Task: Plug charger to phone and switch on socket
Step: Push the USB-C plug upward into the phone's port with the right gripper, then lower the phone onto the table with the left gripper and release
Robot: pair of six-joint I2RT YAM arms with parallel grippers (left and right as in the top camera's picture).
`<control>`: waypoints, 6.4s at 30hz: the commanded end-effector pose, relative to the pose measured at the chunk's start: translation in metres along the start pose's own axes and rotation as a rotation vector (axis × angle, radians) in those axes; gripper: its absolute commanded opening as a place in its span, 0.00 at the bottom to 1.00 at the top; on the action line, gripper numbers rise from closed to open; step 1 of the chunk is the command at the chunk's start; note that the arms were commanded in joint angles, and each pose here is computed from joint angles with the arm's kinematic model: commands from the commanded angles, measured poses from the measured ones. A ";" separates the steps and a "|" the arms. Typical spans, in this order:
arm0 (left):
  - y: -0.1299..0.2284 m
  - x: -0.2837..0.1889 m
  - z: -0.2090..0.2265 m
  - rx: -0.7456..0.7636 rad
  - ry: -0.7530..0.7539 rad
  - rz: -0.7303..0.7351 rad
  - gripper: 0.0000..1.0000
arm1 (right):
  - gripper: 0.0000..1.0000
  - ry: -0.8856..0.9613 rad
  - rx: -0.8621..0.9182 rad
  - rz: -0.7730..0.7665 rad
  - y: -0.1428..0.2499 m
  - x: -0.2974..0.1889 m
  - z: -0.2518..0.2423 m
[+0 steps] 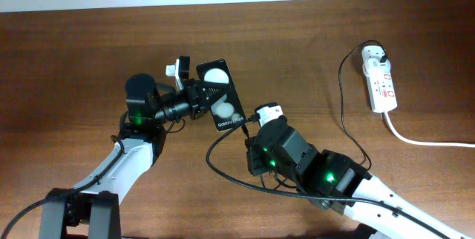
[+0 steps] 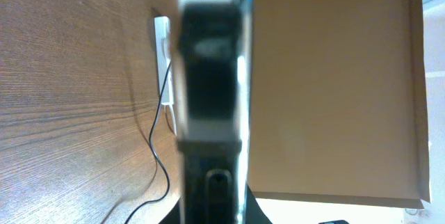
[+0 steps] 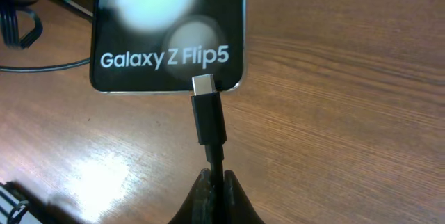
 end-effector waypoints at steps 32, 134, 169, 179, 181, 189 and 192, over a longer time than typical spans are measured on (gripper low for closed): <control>0.000 0.000 -0.012 0.075 0.032 0.023 0.00 | 0.04 -0.023 -0.001 -0.008 -0.002 -0.001 0.006; -0.023 0.105 0.089 0.312 -0.403 0.360 0.00 | 0.99 0.024 0.030 -0.095 0.027 -0.128 -0.055; 0.011 0.072 0.219 0.140 -0.814 0.456 0.99 | 0.99 0.024 0.030 -0.095 0.027 -0.128 -0.055; -0.027 0.023 0.147 0.286 -1.020 0.361 0.99 | 0.99 0.024 0.030 -0.095 0.027 -0.128 -0.055; -0.036 0.006 0.128 0.323 -1.089 0.322 0.99 | 0.99 0.024 0.030 -0.095 0.027 -0.128 -0.055; -0.056 -0.044 0.029 0.453 -1.145 0.141 0.99 | 0.99 0.024 0.030 -0.095 0.027 -0.128 -0.055; -0.048 -0.065 -0.002 0.469 -1.149 0.115 0.99 | 0.99 0.024 0.030 -0.095 0.027 -0.128 -0.055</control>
Point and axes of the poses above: each gripper's point midway between its finger pads, its own x axis out along the fingers, its own z axis along the line the jaws close on, y = z × x, the point moved 1 cm from there along -x, back along the fingers, and after that the axes turned 8 degrees about x, right-handed, at the moved point
